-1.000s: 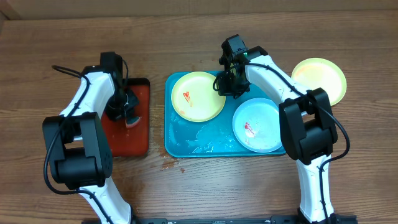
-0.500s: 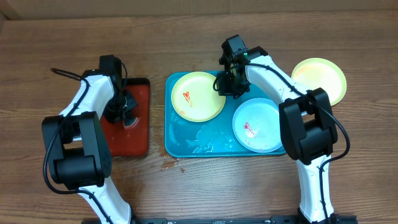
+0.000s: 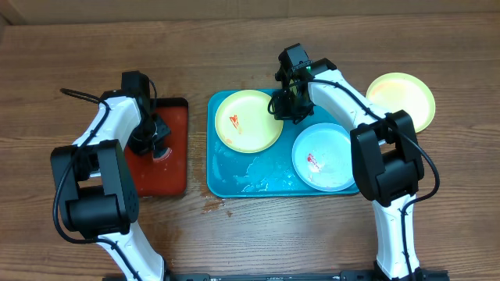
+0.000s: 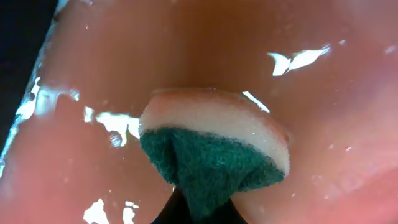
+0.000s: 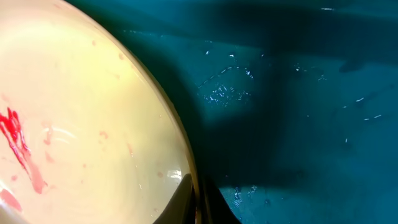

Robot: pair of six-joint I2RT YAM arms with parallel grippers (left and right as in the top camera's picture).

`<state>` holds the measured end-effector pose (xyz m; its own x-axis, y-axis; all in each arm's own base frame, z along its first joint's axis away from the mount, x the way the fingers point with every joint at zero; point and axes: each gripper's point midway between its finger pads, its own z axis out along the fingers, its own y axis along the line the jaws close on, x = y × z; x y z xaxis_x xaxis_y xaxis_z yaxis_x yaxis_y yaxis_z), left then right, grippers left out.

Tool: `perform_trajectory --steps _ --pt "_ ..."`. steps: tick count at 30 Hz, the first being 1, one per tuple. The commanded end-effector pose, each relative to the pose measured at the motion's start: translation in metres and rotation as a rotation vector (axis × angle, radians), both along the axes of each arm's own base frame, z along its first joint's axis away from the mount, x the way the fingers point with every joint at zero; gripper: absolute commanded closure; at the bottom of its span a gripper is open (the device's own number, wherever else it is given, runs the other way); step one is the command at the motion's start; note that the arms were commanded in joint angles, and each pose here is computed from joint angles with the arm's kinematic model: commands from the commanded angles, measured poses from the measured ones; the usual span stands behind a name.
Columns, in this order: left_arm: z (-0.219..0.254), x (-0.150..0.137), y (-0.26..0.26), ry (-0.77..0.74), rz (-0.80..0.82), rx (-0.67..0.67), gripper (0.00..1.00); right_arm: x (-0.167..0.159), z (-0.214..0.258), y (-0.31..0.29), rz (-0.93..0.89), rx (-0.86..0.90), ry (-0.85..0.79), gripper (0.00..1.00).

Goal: Clean dirty plates on tray and stack at the side
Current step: 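Dip the sponge in the red water tray with the left gripper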

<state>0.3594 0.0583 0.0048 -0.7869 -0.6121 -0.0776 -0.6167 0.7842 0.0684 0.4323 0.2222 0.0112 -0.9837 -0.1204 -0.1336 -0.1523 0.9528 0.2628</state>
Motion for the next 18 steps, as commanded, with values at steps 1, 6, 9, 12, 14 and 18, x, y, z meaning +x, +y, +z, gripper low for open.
perform_trajectory --steps 1,6,9,12,14,18 --pt "0.023 0.004 0.007 -0.008 -0.004 0.014 0.96 -0.003 -0.012 -0.004 -0.013 -0.015 0.022 0.96" --pt "0.072 0.018 0.007 -0.047 -0.015 0.01 0.96 -0.004 -0.01 0.003 -0.007 0.024 0.031 0.96" --pt "0.093 0.03 -0.006 -0.105 -0.088 -0.05 0.96 -0.003 -0.01 0.003 -0.05 0.032 0.039 0.96" --pt "0.095 0.032 -0.022 -0.123 -0.134 -0.131 0.96 -0.002 -0.011 0.003 -0.077 0.032 0.046 0.96" --pt "0.095 0.033 -0.044 -0.132 -0.235 -0.218 0.96 -0.004 -0.013 0.002 -0.092 0.031 0.053 0.96" --pt "0.097 0.032 -0.082 -0.138 -0.405 -0.274 0.96 -0.007 -0.018 0.001 -0.112 0.029 0.068 0.96"
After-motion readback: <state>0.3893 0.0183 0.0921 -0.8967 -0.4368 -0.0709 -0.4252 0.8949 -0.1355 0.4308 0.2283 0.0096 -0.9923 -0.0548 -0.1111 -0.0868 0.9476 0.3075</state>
